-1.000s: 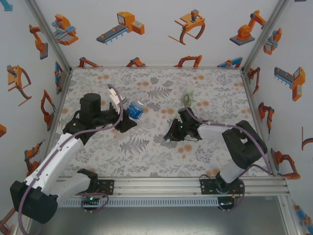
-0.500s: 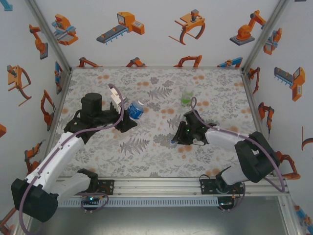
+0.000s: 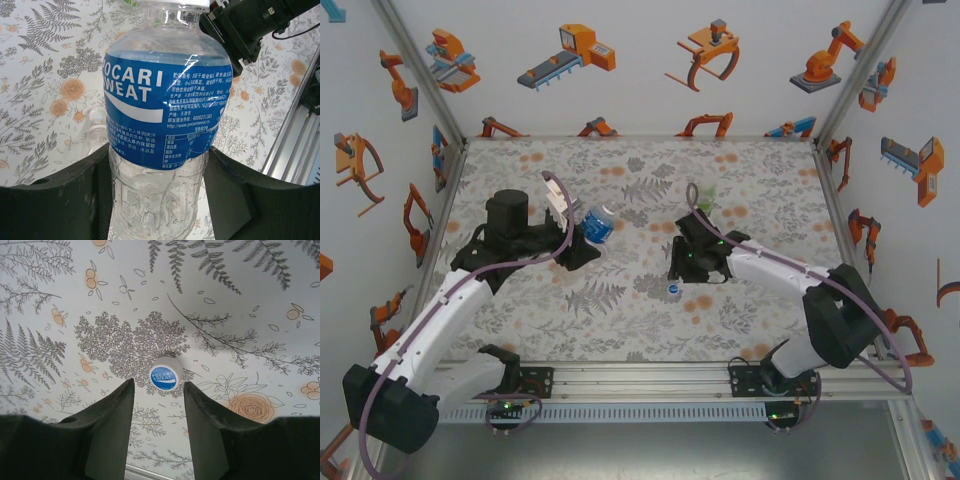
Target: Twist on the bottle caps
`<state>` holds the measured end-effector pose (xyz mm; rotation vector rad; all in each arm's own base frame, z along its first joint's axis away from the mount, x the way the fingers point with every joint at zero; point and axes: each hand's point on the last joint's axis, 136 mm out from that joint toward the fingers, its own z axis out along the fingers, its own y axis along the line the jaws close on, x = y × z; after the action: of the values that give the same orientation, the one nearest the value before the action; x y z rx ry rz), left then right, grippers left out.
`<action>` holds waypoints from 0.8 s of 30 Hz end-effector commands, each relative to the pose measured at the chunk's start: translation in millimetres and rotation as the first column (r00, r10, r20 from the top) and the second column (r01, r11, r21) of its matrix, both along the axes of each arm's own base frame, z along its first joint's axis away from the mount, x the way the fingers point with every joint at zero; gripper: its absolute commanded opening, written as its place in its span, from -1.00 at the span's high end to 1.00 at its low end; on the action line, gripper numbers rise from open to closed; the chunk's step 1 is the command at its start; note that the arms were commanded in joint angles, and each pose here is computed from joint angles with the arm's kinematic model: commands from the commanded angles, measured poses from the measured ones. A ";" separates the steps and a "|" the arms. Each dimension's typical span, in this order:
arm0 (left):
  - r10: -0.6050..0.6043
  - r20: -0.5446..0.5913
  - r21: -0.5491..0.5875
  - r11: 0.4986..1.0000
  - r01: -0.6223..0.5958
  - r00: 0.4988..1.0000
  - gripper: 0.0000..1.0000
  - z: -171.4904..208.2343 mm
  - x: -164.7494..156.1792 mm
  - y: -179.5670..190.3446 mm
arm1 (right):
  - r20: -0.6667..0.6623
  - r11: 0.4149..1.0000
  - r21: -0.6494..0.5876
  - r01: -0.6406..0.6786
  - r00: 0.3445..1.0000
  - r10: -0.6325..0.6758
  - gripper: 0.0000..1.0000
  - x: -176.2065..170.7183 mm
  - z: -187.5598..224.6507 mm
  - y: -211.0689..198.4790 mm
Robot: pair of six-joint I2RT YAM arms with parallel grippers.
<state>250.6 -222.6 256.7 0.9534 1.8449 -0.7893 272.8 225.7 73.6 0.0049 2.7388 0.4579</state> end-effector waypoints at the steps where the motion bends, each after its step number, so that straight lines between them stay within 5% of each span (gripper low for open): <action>1: -0.009 0.036 -0.025 1.000 0.010 0.999 1.00 18.0 -1.1 -0.7 | -0.019 0.990 -0.135 -0.044 0.999 0.041 0.10 -6.2 -6.4 -7.1; 24: -0.008 0.030 -0.022 1.000 0.009 1.000 1.00 16.5 -0.3 -0.8 | -0.071 0.960 -0.236 -0.153 0.988 0.140 0.11 -1.9 -30.7 22.0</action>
<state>250.4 -222.5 256.8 0.9535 1.8465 -0.7896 269.3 247.2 41.0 -0.2206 2.8455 0.2011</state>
